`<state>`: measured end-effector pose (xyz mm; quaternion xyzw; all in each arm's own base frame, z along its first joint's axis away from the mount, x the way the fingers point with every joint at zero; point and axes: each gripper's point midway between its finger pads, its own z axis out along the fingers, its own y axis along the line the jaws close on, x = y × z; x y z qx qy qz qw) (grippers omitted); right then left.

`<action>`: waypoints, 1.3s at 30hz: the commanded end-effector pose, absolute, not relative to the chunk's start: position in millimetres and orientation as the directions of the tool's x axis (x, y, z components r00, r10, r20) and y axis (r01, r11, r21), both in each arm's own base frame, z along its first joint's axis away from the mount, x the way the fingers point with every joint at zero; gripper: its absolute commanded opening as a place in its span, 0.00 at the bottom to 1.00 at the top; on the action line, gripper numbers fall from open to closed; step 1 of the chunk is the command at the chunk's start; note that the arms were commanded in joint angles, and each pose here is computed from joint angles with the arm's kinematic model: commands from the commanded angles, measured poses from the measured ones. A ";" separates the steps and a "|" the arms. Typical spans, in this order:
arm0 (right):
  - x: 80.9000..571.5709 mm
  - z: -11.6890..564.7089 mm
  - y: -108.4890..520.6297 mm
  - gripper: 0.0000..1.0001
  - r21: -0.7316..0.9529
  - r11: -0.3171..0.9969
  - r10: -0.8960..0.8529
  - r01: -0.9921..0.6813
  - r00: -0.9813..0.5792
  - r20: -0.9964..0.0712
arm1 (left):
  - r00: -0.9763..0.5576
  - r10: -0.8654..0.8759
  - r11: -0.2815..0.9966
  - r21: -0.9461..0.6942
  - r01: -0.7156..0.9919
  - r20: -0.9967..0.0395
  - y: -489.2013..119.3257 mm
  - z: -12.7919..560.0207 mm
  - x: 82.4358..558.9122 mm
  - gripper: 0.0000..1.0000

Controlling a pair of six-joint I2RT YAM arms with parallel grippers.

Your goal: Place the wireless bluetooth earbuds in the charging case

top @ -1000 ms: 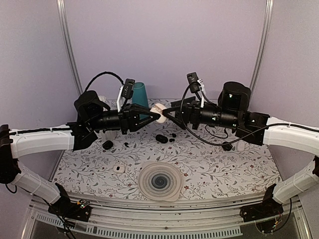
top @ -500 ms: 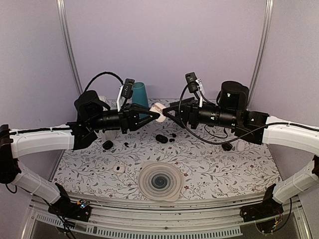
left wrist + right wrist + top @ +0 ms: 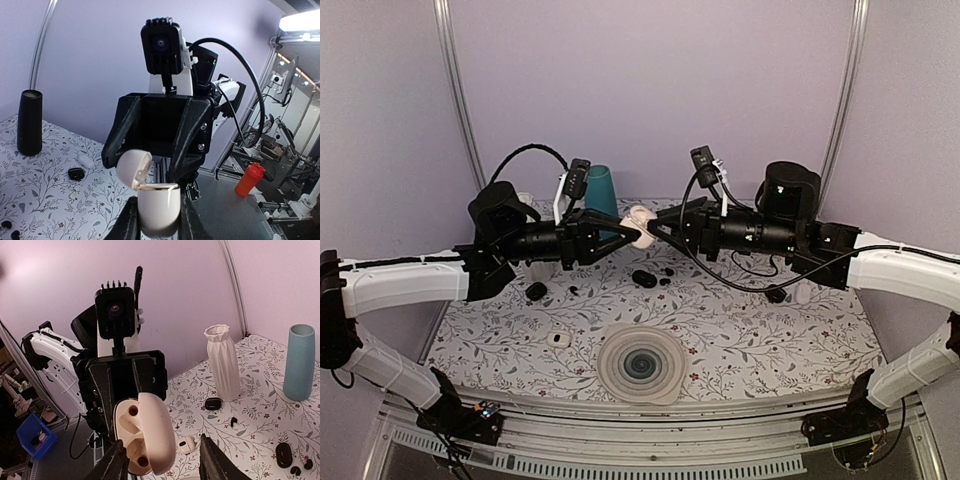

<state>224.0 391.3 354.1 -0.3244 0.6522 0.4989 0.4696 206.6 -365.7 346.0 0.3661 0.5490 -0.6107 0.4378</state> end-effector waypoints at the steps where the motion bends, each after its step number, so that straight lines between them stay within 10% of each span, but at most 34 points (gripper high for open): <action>1: 210.6 366.3 399.2 0.47 0.342 0.194 0.033 -0.919 -0.343 -0.939 | -0.326 -0.158 -0.018 -0.327 0.945 -0.932 -365.5 354.9 206.6 0.00; 14: 212.1 375.4 397.3 0.24 0.357 0.198 0.055 -0.913 -0.353 -0.934 | -0.315 -0.160 -0.034 -0.314 0.949 -0.935 -364.9 356.7 203.1 0.00; 29: 214.3 371.8 402.7 0.28 0.361 0.199 0.030 -0.911 -0.363 -0.931 | -0.293 -0.167 -0.067 -0.285 0.956 -0.942 -363.4 361.5 195.6 0.00; 39: 212.6 379.7 399.7 0.07 0.356 0.194 0.046 -0.914 -0.354 -0.934 | -0.297 -0.167 -0.058 -0.291 0.955 -0.940 -362.7 359.2 196.5 0.12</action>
